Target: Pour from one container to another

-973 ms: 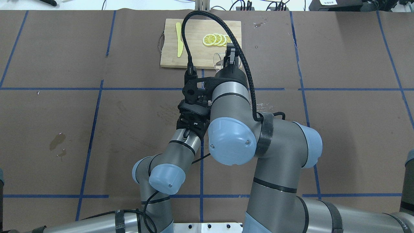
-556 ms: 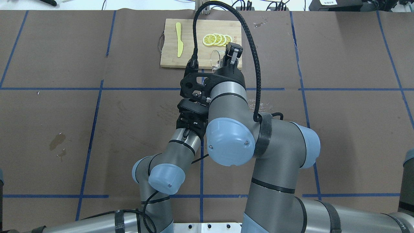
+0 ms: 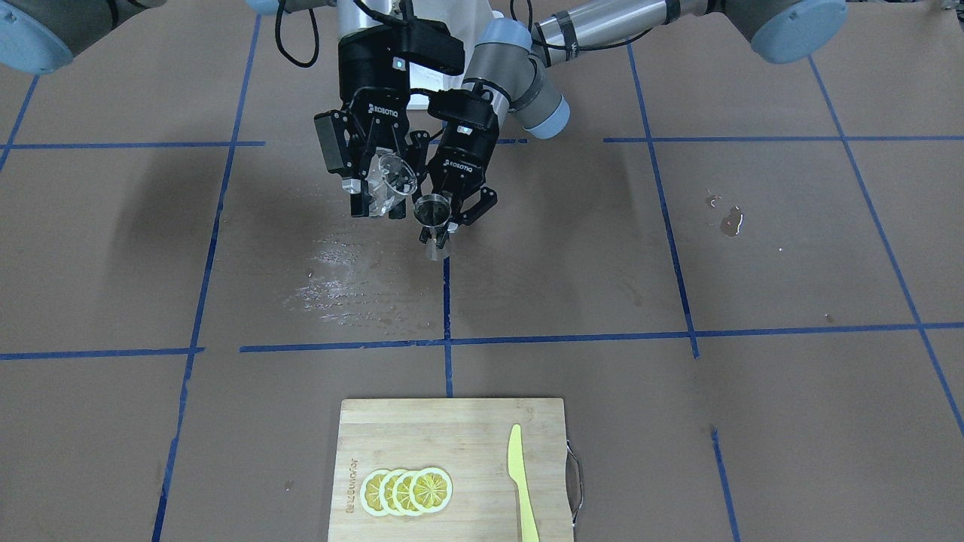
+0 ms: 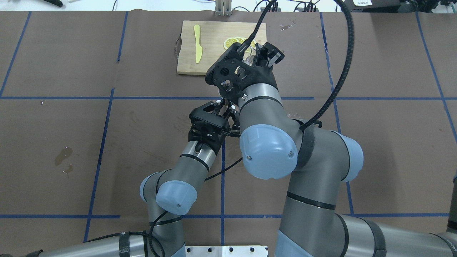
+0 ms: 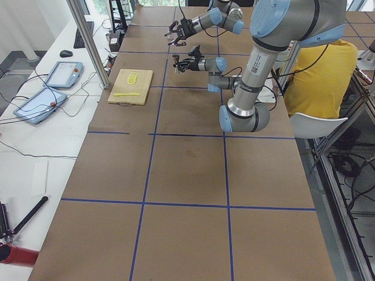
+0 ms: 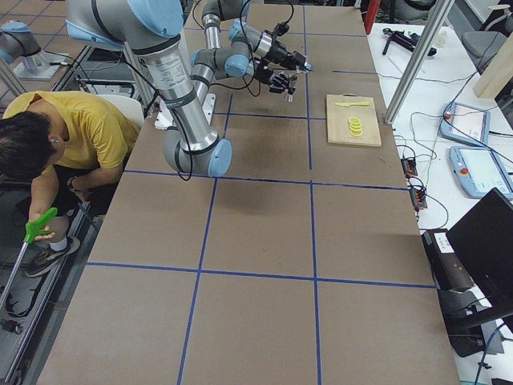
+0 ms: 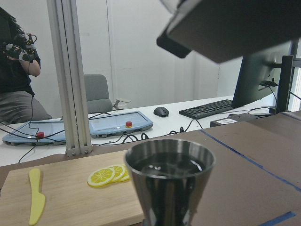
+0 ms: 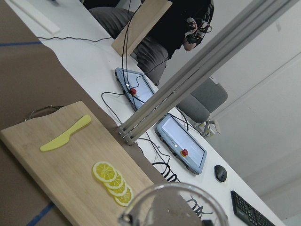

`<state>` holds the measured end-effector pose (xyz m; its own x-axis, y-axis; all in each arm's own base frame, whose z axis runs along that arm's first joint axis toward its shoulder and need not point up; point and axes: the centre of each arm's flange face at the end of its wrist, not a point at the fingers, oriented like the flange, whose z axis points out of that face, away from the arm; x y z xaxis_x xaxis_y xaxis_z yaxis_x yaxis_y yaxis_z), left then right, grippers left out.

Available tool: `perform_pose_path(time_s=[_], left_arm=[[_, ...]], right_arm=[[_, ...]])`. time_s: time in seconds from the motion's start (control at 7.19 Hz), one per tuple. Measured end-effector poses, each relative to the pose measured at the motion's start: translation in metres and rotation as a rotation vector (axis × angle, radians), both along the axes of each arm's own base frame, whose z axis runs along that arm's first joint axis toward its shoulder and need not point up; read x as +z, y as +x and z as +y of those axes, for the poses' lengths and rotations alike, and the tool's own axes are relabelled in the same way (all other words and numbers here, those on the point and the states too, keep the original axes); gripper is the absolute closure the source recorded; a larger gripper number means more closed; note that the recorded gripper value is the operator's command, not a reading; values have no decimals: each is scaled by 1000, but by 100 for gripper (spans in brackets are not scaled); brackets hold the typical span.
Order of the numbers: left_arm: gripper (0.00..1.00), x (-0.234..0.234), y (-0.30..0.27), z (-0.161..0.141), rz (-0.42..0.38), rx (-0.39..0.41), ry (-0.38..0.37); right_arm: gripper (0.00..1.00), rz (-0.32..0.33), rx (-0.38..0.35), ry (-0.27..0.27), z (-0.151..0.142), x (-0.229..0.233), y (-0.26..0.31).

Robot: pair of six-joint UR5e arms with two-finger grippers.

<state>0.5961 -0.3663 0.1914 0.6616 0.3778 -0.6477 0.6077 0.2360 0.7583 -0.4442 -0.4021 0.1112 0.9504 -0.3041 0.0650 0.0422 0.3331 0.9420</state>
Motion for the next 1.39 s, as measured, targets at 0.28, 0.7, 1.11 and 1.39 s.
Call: perform_pose_path(time_s=[0.28, 0.7, 1.11, 1.39], left_arm=[[100, 22, -38, 5, 10, -10, 8], [100, 67, -102, 17, 85, -20, 25], [100, 172, -177, 33, 151, -21, 32], [100, 256, -230, 48, 119, -10, -10]], right_arm=[[100, -188, 47, -84, 6, 24, 34], [100, -373, 115, -207, 12, 69, 50], [100, -472, 94, -238, 24, 165, 77], [100, -470, 79, -255, 29, 203, 89]])
